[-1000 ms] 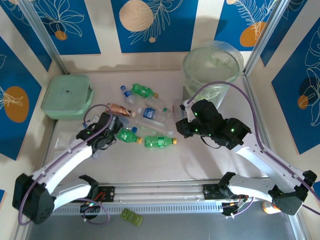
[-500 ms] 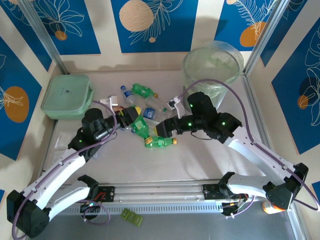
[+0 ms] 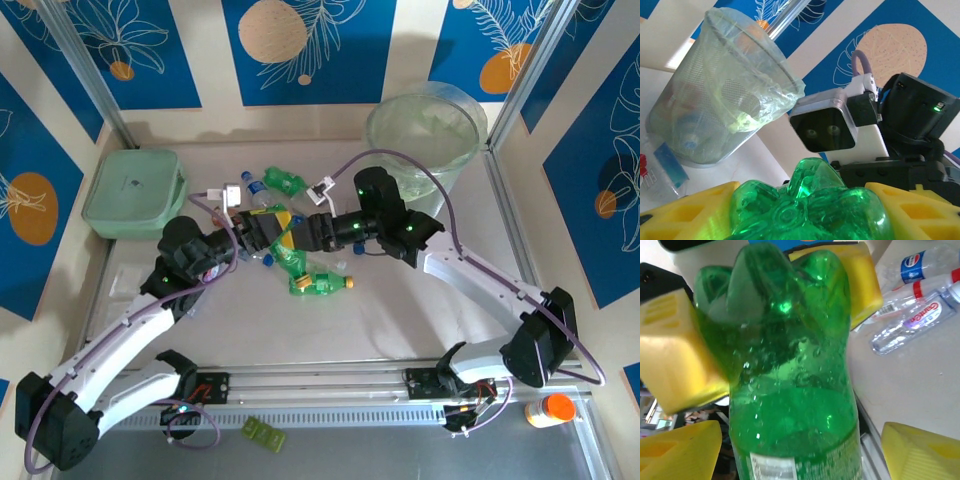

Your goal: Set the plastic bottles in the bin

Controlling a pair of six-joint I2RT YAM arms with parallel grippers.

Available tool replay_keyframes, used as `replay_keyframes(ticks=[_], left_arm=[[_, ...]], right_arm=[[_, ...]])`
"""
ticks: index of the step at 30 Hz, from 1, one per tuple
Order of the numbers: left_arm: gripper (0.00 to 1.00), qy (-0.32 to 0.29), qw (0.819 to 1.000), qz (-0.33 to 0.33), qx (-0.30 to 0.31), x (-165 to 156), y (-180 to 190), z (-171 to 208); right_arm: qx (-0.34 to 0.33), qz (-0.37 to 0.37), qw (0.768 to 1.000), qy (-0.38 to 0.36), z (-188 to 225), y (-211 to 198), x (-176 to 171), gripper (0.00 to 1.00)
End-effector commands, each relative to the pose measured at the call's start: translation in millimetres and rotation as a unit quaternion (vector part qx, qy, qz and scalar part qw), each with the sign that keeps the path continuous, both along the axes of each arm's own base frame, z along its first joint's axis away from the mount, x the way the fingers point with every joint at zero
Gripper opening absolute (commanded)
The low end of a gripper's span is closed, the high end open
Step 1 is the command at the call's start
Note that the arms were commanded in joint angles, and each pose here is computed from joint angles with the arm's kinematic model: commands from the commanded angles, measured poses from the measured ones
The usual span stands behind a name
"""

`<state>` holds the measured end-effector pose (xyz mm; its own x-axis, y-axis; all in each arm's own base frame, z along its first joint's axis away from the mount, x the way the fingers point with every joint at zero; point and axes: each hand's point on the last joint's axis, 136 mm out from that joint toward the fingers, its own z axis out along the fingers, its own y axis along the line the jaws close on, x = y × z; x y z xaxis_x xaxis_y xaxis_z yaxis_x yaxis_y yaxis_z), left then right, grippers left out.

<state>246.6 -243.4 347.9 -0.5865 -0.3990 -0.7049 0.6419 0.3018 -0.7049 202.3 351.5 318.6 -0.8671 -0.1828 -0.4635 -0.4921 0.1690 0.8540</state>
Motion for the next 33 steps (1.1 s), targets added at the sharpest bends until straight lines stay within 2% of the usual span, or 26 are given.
replay_keyframes(ticks=[1,6,9,13,15,20,22,28,33], left_arm=[[0.43,-0.043,0.999,-0.024,-0.02,-11,-5,26],[0.43,-0.043,0.999,-0.026,-0.017,-11,-6,26],[0.47,-0.041,0.999,-0.021,-0.01,-10,-5,25],[0.61,-0.041,0.999,-0.02,-0.006,-12,-4,29],[0.72,-0.035,0.999,-0.006,0.008,-10,-1,29],[0.89,-0.06,0.993,0.073,0.064,-8,26,41],[0.93,-0.079,0.989,0.096,0.078,-12,37,52],[0.92,-0.091,0.977,0.128,0.142,-19,55,60],[0.9,-0.092,0.975,0.093,0.18,-26,48,48]], right_arm=[[0.047,0.032,0.998,0.011,17,7,-6,0.76],[0.05,0.031,0.998,0.02,15,9,-5,0.52],[0.053,0.035,0.998,0.02,17,8,-7,0.42],[0.053,0.026,0.998,0.017,17,5,-7,0.41],[0.052,0.016,0.998,0.012,18,3,-6,0.41],[0.031,-0.019,0.999,-0.011,23,-10,-1,0.41],[0.012,-0.045,0.999,-0.027,22,-18,4,0.41],[-0.048,-0.14,0.986,-0.071,26,-60,27,0.38],[-0.136,-0.281,0.944,-0.112,36,-130,66,0.35]])
